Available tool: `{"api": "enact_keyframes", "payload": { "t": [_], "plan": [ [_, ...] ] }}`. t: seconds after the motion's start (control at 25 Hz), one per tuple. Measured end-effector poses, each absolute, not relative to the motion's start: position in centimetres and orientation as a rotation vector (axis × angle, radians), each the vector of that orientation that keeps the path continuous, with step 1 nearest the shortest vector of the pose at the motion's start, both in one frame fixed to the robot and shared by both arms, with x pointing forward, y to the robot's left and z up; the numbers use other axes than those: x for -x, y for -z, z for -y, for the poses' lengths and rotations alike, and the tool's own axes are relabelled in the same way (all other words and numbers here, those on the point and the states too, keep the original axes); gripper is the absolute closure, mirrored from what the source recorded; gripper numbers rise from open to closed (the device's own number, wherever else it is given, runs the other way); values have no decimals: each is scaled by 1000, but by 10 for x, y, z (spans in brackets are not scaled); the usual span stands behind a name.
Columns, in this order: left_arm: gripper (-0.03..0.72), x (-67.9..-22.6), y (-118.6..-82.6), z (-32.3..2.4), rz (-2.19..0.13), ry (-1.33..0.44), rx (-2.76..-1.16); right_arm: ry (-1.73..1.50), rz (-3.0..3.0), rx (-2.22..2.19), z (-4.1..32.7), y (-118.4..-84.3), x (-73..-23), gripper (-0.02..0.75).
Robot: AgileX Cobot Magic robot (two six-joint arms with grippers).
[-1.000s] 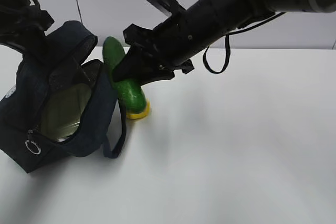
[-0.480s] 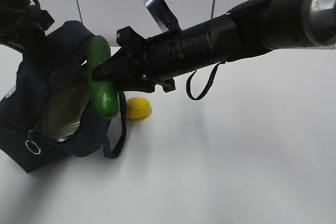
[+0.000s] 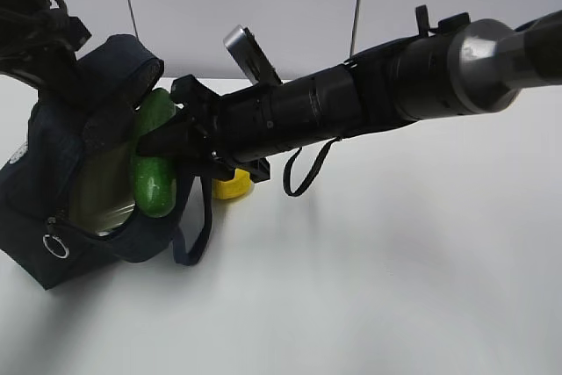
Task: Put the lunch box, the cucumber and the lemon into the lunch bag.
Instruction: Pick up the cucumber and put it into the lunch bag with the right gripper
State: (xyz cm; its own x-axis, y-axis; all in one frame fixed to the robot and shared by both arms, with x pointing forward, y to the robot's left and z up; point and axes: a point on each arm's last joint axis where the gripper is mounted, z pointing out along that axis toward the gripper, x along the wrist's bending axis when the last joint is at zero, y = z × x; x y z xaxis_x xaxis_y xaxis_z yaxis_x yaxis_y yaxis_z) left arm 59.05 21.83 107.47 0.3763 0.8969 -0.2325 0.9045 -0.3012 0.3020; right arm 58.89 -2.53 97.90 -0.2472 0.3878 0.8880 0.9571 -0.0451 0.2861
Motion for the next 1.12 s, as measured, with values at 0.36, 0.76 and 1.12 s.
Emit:
{"api": "enact_keyframes", "payload": {
  "t": [0.36,0.76,1.12],
  "plan": [
    [686,-590,-1075,-218,-1565,31,-2259,1310,1601,1453,11,-960,-597,483],
    [686,-590,-1075,-218,-1566,32,-2260,1381,1602,1445,-10,-956,-619,483],
    [686,-590,-1075,-218,-1566,34,-2261,1376,1638,1432,-13,-952,-622,480]
  ]
}}
